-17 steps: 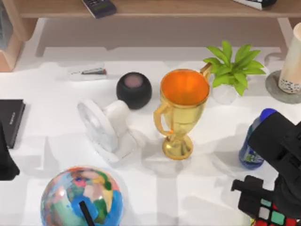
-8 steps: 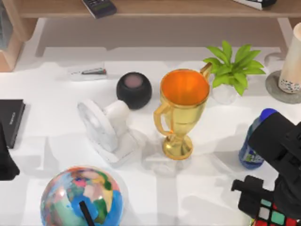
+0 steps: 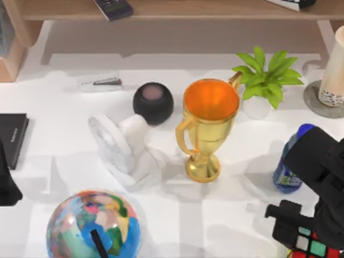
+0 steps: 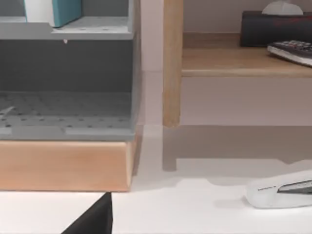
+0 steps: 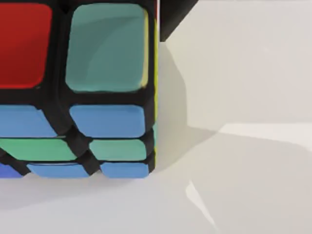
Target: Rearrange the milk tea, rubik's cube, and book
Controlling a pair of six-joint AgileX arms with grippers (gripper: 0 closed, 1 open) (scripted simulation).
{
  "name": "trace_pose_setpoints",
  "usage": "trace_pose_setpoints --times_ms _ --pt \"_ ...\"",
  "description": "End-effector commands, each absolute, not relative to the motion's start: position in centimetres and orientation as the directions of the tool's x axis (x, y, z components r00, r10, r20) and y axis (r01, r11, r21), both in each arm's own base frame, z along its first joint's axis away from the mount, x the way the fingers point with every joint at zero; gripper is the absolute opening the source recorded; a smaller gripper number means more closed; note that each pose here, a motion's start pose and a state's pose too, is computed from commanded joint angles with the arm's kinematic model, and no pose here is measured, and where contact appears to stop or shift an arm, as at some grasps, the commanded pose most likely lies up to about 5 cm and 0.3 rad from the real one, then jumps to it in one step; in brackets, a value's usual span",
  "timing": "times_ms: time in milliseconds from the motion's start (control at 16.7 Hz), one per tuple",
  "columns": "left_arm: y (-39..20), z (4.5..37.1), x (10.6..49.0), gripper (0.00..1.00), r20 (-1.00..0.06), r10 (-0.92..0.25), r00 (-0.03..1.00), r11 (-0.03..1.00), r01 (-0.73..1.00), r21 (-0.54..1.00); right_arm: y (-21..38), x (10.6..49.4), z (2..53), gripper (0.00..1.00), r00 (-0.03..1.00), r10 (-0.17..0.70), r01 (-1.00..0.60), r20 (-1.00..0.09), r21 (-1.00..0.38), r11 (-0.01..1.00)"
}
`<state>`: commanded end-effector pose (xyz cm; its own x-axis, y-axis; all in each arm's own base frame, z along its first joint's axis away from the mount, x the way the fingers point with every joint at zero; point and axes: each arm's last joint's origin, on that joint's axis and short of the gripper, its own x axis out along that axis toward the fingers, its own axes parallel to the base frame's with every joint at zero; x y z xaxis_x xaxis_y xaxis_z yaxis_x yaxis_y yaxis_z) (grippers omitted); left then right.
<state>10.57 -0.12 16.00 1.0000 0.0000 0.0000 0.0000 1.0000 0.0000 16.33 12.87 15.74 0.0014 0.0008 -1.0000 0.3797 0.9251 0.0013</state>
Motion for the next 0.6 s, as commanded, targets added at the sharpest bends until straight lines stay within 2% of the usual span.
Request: trace_pose_setpoints --times_ms 360,600 --pt "-0.1 16.0 10.6 1.0 0.0 0.0 1.0 1.0 0.0 0.0 12.9 16.3 18.4 0.0 0.002 0.002 0.38 -1.0 0.003 0.925" --pt "-0.1 16.0 10.6 1.0 0.0 0.0 1.0 1.0 0.0 0.0 12.9 16.3 18.3 0.0 0.001 0.001 0.38 -1.0 0.002 0.925"
